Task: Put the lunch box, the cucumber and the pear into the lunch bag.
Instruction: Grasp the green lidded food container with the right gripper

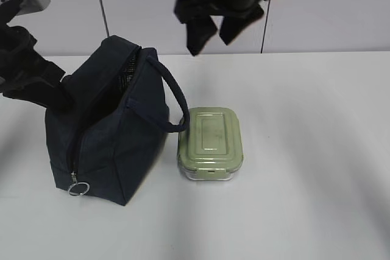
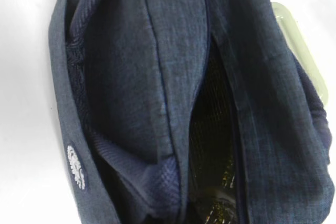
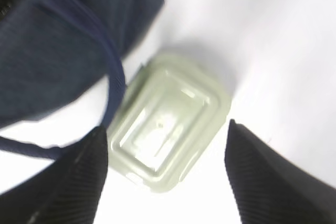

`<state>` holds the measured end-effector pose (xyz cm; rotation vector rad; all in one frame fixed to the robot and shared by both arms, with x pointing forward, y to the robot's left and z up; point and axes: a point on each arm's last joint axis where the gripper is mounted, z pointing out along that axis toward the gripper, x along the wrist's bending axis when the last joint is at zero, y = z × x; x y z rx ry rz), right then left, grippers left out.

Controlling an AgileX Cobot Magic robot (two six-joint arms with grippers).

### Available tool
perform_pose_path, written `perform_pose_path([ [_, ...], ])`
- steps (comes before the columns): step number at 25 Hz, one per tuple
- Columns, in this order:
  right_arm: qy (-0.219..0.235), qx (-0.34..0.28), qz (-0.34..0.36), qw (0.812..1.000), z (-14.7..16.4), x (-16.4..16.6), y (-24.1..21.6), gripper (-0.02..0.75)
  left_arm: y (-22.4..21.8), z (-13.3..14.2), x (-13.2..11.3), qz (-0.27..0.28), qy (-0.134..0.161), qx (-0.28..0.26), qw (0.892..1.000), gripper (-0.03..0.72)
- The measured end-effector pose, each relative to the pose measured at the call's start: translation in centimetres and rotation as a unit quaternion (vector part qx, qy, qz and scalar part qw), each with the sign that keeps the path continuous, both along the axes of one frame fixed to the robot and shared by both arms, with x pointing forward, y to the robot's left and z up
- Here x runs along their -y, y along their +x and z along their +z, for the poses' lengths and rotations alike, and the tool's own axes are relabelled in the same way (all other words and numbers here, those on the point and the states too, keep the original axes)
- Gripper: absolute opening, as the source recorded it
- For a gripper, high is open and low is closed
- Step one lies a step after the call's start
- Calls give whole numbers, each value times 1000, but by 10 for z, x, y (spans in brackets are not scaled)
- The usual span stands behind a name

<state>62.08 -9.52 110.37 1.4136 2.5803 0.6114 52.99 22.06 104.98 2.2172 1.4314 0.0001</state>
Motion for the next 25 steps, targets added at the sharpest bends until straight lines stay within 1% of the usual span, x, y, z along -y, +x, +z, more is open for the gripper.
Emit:
perform_pose_path([
  [1,13,-32,-14,999,-13,17,5,538,0,0,0,0,0,0,1000,1],
  [5,68,-126,-43,989,-53,54,10,538,0,0,0,0,0,-1,1000,1],
  [8,82,-170,-66,980,-80,79,8,536,0,0,0,0,0,-1,1000,1],
  [9,87,-176,-70,978,-86,84,8,536,0,0,0,0,0,-1,1000,1],
  [11,117,-197,-76,970,-103,94,4,536,0,0,0,0,0,-1,1000,1],
  [13,182,-203,-80,959,-118,99,1,536,0,0,0,0,0,-1,1000,1],
  [16,257,-185,-92,944,-134,102,-2,536,0,0,0,0,0,-1,1000,1],
  [18,266,-169,-98,944,-145,103,-4,536,0,0,0,-1,1,-1,1000,1],
  [22,267,-150,-97,947,-153,105,-6,536,0,0,0,-1,2,-1,1000,1],
  [25,284,-144,-102,943,-158,103,-2,536,0,0,0,-1,2,-1,1000,1],
])
